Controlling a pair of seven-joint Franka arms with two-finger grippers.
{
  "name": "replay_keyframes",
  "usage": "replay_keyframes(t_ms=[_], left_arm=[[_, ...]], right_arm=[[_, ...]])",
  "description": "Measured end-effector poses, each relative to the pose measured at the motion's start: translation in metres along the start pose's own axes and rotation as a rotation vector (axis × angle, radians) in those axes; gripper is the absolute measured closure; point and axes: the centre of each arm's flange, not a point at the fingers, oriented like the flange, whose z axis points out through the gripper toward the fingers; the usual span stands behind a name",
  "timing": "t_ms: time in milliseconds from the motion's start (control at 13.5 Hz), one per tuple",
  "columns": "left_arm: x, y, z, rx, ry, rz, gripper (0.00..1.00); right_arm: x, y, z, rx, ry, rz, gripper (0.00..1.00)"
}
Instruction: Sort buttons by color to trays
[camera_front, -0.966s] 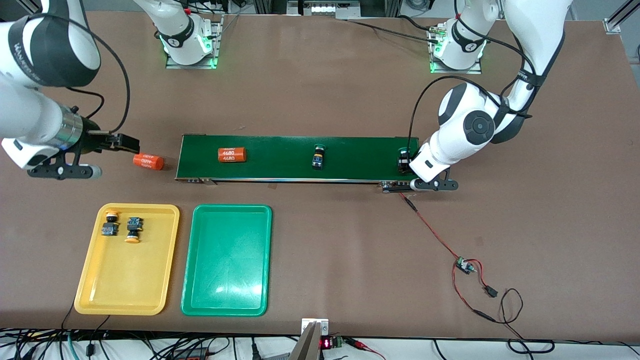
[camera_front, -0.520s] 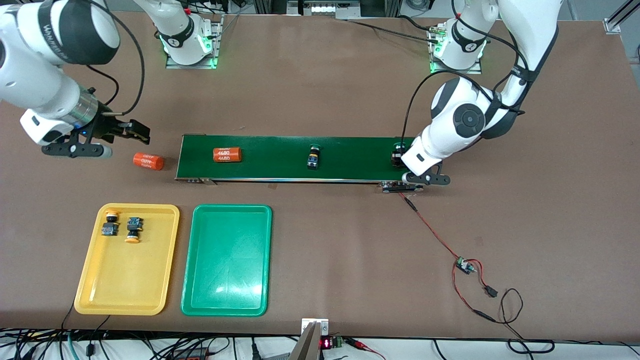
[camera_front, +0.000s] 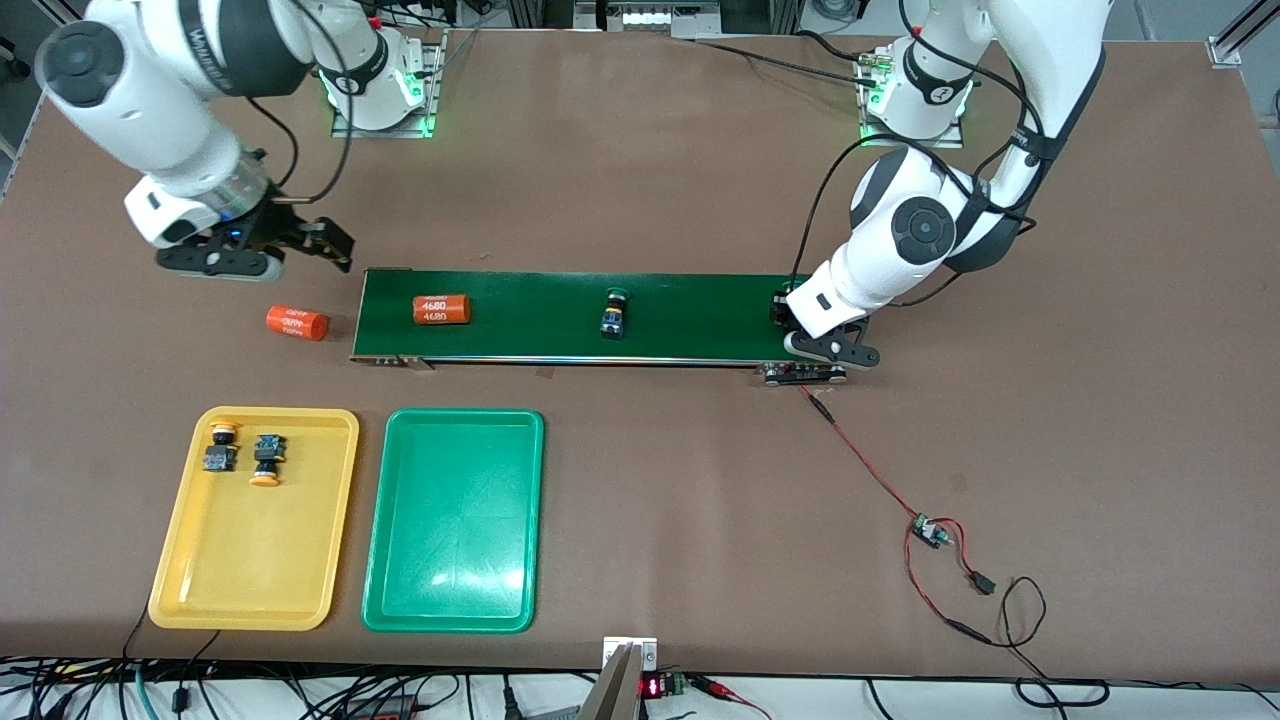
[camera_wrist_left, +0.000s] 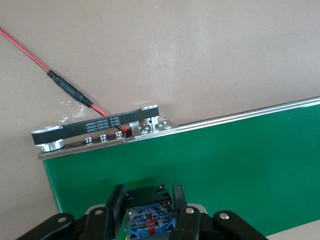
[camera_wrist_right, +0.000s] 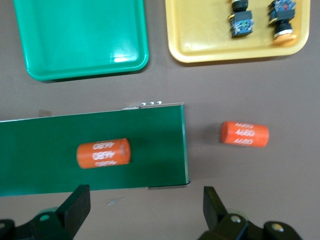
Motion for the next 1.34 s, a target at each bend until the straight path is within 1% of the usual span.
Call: replay_keyframes(t_ms=[223,371,594,669,743,817,891,966,1040,1188,1263,1337], left_arm=[[0.0,-0.003,0.011,-0.011,0.012,0.01,0.57],[0.001,-0.006,0.022,-0.019,0.008,0.007,0.57],[0.002,-0.01,0.03,-0.025,0.003,0.0,0.57],[0.003,-0.01,0.029,-0.025,0.006,0.0,0.52],[0.005,-0.013,0.026,-0.025,0.013,0.002,0.39],[0.008,-0.014,0.022,-0.025,0.022,0.01,0.3],[0.011,-0.015,0.015,-0.024,0.038,0.016,0.2],[0.014,-0.014,0.004,-0.021,0.058,0.022,0.09],[0.017,-0.014,-0.01,-0.016,0.084,0.025,0.0],[0.023,-0.017,-0.046,0.005,0.124,0.021,0.0],[0.026,-0.024,-0.067,0.022,0.123,0.009,0.0],[0.029,-0.034,-0.087,0.039,0.105,-0.012,0.0]], right_arm=[[-0.006,-0.017,0.002,-0.004,0.004,0.016,0.0],[-0.007,-0.018,0.003,-0.002,0.009,0.014,0.0],[-0.011,-0.036,0.014,-0.001,0.007,0.021,0.0],[-0.012,-0.045,0.021,0.003,0.008,0.021,0.0],[-0.013,-0.054,0.031,0.011,0.007,0.032,0.0],[-0.012,-0.058,0.039,0.018,0.004,0.039,0.0],[-0.01,-0.062,0.046,0.026,0.004,0.045,0.0],[-0.009,-0.065,0.053,0.029,0.0,0.043,0.0],[-0.01,-0.068,0.059,0.026,-0.005,0.034,0.0],[-0.012,-0.075,0.068,0.014,-0.018,0.03,0.0],[-0.015,-0.08,0.072,0.004,-0.021,0.041,0.0],[-0.017,-0.085,0.076,-0.011,-0.021,0.041,0.0]])
